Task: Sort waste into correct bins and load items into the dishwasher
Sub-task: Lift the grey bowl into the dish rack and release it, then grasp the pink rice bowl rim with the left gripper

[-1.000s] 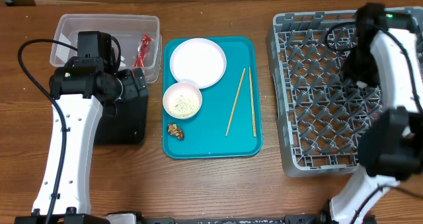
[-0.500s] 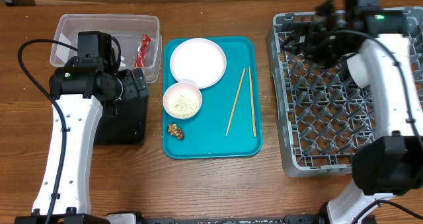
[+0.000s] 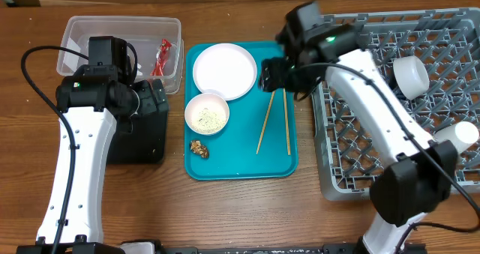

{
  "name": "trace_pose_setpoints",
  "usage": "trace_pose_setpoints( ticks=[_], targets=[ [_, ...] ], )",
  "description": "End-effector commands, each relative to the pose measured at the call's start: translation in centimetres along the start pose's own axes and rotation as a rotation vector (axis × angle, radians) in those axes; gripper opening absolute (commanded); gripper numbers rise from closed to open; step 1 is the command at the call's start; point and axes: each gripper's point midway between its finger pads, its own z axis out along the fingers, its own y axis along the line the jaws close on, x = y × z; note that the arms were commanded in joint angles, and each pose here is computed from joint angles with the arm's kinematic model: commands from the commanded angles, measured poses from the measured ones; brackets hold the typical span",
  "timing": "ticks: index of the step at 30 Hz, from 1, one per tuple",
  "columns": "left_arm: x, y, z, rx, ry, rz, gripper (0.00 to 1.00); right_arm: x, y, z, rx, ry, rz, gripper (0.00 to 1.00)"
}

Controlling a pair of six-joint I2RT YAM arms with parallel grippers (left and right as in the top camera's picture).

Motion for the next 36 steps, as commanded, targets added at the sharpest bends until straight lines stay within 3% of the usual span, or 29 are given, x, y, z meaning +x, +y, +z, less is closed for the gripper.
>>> trace_pose_setpoints(
  ticks=[1,8,12,25,31,36],
  targets=[
    [0.1,-2.0,-0.2,0.091,0.011,0.037,1.00,0.8,-3.0,1.6,0.143,0.031,0.147,0.76],
    [0.6,-8.4,-0.4,0.192,-0.045,0.246,0.99,1.8,-5.4,1.1,0.264,0.057,0.167,0.73],
    [2.5,-12.3,1.3,0.218,-0.002,0.354,1.00,2.0,-7.0,-0.2,0.314,0.055,0.188,0.68],
    [7.3,-17.0,10.0,0.162,0.181,0.502,0.95,0.9,-14.8,-8.4,0.320,-0.088,0.395,0.69],
    [8.1,-18.0,14.0,0.149,0.214,0.518,0.86,1.7,-16.4,-9.0,0.336,-0.061,0.420,0.69],
    [9.1,-17.6,16.2,0.125,0.260,0.520,0.69,1.6,-16.4,-9.0,0.336,-0.062,0.420,0.69]
  ],
)
